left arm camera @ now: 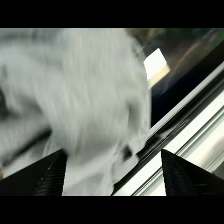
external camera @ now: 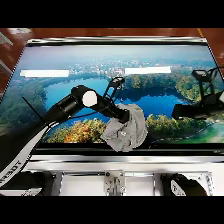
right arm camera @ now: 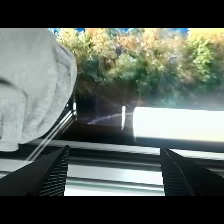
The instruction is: Fold the shirts.
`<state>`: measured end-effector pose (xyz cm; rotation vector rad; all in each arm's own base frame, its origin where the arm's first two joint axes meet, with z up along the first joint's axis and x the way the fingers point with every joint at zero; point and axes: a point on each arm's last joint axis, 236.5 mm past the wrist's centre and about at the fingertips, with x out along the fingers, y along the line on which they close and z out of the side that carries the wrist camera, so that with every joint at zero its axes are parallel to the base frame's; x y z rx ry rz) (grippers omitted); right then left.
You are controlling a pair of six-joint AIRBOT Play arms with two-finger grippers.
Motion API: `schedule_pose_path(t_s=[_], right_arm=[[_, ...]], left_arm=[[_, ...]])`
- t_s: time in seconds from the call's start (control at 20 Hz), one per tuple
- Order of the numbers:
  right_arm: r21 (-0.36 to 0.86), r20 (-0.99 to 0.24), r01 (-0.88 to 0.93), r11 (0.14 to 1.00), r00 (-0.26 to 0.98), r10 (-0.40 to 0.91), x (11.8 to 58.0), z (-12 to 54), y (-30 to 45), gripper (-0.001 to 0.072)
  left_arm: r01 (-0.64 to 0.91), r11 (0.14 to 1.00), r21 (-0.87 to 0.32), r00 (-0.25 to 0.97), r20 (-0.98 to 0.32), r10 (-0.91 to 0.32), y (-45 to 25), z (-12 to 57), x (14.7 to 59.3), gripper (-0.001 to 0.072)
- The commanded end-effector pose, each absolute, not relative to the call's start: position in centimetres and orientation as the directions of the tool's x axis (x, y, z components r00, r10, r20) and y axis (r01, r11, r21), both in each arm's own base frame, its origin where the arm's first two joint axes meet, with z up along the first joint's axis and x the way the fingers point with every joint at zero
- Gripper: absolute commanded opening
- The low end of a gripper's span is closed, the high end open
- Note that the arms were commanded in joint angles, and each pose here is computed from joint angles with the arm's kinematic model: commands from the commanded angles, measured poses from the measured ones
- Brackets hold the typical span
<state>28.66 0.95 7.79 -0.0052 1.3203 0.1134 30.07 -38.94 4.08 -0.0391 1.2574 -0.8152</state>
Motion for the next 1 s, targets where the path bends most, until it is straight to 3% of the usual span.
schedule_pose_path(t_s=[0.0,0.1,0.3,0.45,0.6,0.95], right_arm=[[0.084,-0.976,-0.075,0.994,0.193,0.097,29.1,2.5,1.1,0.0698],[0.140,-0.981,-0.061,0.988,0.128,0.147,29.3,0.4,1.4,0.0697],[0.395,-0.919,0.020,0.918,0.002,0.395,29.2,-2.5,3.9,0.0695],[0.552,-0.828,0.091,0.829,-0.057,0.558,29.3,-3.4,6.2,0.0695],[0.557,-0.818,0.103,0.824,-0.100,0.566,29.2,-4.9,6.8,0.0695],[0.553,-0.811,0.170,0.816,-0.117,0.574,29.3,-5.9,6.9,0.0695]], left_arm=[[0.417,0.833,-0.365,-0.096,-0.929,-0.359,-30.6,1.5,29.1,0.0701],[0.393,0.854,-0.341,-0.162,-0.940,-0.301,-26.1,2.4,28.1,0.0701],[0.314,0.886,-0.340,-0.114,-0.940,-0.320,-22.3,0.9,25.8,0.0702],[0.170,0.892,-0.418,-0.084,-0.908,-0.409,-22.8,-3.4,23.4,0.0707],[0.048,0.873,-0.485,-0.019,-0.875,-0.485,-24.2,-6.7,24.2,0.0706],[-0.071,0.802,-0.593,0.077,-0.805,-0.588,-27.9,-9.9,27.9,0.0705]])
